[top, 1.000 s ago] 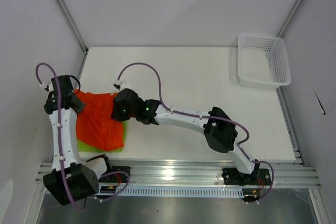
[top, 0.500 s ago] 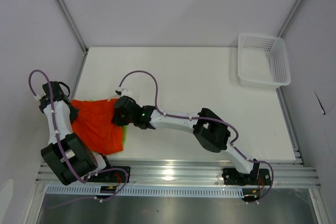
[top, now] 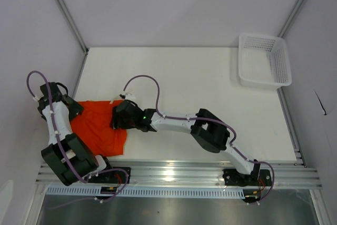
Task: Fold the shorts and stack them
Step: Neatly place the folded shorts to the corner
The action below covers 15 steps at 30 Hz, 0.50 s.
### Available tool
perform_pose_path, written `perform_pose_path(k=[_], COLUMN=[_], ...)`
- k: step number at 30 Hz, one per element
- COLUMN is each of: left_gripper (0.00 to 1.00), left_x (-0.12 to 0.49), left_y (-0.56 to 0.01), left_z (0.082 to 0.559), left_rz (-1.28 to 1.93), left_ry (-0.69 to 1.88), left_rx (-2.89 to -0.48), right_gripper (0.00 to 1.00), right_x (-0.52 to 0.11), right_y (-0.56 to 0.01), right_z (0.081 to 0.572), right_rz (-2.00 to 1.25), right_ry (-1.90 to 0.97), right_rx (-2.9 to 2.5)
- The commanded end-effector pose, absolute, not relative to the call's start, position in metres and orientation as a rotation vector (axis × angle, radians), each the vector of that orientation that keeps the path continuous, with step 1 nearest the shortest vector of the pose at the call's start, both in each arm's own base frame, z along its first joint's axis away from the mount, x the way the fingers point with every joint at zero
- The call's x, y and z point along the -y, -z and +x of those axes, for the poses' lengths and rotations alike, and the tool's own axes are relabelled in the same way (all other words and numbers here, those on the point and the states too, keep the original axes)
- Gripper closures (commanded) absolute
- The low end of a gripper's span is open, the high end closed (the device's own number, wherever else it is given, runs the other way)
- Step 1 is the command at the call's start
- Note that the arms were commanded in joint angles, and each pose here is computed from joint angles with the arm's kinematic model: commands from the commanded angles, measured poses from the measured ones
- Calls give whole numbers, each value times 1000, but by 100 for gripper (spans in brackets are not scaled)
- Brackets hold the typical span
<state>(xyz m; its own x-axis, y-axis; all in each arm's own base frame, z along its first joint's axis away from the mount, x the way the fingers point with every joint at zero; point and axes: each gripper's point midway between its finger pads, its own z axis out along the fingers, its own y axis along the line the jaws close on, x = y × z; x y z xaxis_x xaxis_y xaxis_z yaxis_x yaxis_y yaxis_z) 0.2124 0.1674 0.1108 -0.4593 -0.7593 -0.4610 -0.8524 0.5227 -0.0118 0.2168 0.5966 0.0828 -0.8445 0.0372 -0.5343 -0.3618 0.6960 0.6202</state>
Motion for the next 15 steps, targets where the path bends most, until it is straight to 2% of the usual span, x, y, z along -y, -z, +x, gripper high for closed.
perform_pose_path(k=[1, 10, 13, 15], left_gripper=[9, 6, 6, 6], left_x=[-174, -171, -162, -142], left_y=[-157, -219, -245, -260], left_z=[219, 222, 229, 240], left_rz=[-1282, -1233, -1174, -1085], left_ry=[-305, -289, -212, -70], left_rx=[-2199, -2005, -1931, -1916], right_gripper=[35, 36, 37, 38], right_x=[-590, -574, -574, -573], right_y=[-121, -178, -189, -189], right_z=[233, 253, 255, 255], right_rz=[-207, -213, -221, -246], right_ry=[-1035, -1027, -1053, -1031], right_rx=[-2317, -2239, -2217, -2214])
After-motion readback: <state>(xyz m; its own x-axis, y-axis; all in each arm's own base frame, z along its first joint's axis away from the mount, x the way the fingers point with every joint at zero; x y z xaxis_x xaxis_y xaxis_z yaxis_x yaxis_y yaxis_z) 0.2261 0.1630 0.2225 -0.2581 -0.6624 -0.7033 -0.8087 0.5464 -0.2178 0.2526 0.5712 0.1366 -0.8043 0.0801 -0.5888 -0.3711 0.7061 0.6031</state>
